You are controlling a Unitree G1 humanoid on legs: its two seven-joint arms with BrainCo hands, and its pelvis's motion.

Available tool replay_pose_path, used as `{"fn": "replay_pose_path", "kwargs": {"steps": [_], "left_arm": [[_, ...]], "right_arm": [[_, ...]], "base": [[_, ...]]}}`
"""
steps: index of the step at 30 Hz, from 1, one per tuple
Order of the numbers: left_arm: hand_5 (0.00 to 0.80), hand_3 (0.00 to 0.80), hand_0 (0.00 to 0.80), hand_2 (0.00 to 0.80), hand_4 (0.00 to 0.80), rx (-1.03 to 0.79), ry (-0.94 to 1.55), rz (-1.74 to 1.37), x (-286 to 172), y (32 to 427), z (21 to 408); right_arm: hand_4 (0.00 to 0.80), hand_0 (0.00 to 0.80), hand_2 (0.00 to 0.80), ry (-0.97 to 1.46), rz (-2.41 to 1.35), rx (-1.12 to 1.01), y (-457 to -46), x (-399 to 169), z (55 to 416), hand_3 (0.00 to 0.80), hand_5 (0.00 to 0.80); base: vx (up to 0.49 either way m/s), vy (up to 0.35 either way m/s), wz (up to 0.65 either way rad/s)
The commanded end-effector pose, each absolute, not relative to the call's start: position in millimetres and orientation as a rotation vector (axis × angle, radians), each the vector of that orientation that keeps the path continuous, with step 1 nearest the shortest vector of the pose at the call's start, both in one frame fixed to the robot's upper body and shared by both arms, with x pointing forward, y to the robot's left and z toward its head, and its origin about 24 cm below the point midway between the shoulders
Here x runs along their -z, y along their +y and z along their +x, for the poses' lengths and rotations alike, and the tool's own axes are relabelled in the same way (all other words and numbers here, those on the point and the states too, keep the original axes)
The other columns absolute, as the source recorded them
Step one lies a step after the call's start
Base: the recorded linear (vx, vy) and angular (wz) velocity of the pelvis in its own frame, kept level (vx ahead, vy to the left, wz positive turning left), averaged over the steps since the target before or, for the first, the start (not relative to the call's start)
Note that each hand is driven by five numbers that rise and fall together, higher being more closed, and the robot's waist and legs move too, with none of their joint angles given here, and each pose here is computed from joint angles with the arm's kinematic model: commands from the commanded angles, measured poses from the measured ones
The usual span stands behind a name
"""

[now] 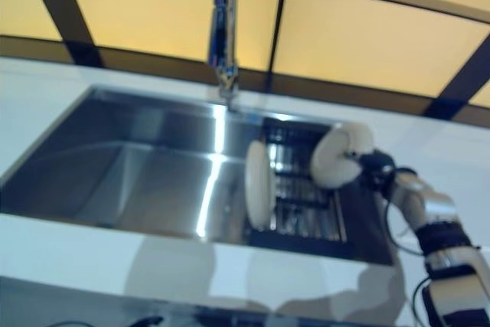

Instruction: Take plates into dishwasher

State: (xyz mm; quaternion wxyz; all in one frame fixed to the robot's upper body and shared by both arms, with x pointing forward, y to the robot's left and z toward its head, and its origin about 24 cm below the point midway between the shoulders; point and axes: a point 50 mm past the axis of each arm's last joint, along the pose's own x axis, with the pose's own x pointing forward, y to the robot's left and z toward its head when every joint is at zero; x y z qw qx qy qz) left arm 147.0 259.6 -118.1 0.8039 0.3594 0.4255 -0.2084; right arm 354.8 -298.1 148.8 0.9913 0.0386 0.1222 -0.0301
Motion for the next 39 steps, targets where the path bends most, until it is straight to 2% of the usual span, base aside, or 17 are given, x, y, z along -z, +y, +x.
{"fn": "replay_pose_path", "kwargs": {"steps": [1, 20, 24, 29, 32, 39], "left_arm": [[0.0, 0.0, 0.0, 0.0, 0.0, 0.473, 0.856, 0.775, 116, 252, 157], [0.0, 0.0, 0.0, 0.0, 0.0, 0.485, 0.868, 0.792, 122, 247, 149], [0.0, 0.0, 0.0, 0.0, 0.0, 0.438, 0.889, 0.825, 123, 251, 148], [0.0, 0.0, 0.0, 0.0, 0.0, 0.255, 0.998, 0.785, 127, 266, 143], [0.0, 0.0, 0.0, 0.0, 0.0, 0.221, 1.025, 0.793, 128, 269, 141], [0.0, 0.0, 0.0, 0.0, 0.0, 0.331, 1.003, 0.883, 121, 269, 153]], "right_arm": [[0.8, 0.8, 0.8, 0.087, -0.016, 0.096, -300, -201, 367, 0.8, 0.8], [0.8, 0.8, 0.8, -0.025, -0.121, 0.226, -310, -232, 362, 0.8, 0.8], [0.8, 0.8, 0.8, -0.048, -0.129, 0.246, -311, -241, 360, 0.8, 0.8], [0.8, 0.8, 0.8, -0.076, -0.142, 0.281, -314, -252, 357, 0.8, 0.8], [0.8, 0.8, 0.8, -0.077, -0.142, 0.302, -319, -254, 354, 0.8, 0.8], [0.8, 0.8, 0.8, -0.134, -0.152, 0.375, -330, -260, 345, 0.8, 0.8]], "base": [[0.0, 0.0, 0.0], [-0.003, 0.011, 0.0], [-0.02, 0.056, -0.02], [-0.061, 0.095, -0.02], [-0.057, 0.112, -0.07], [-0.003, 0.093, -0.12]]}}
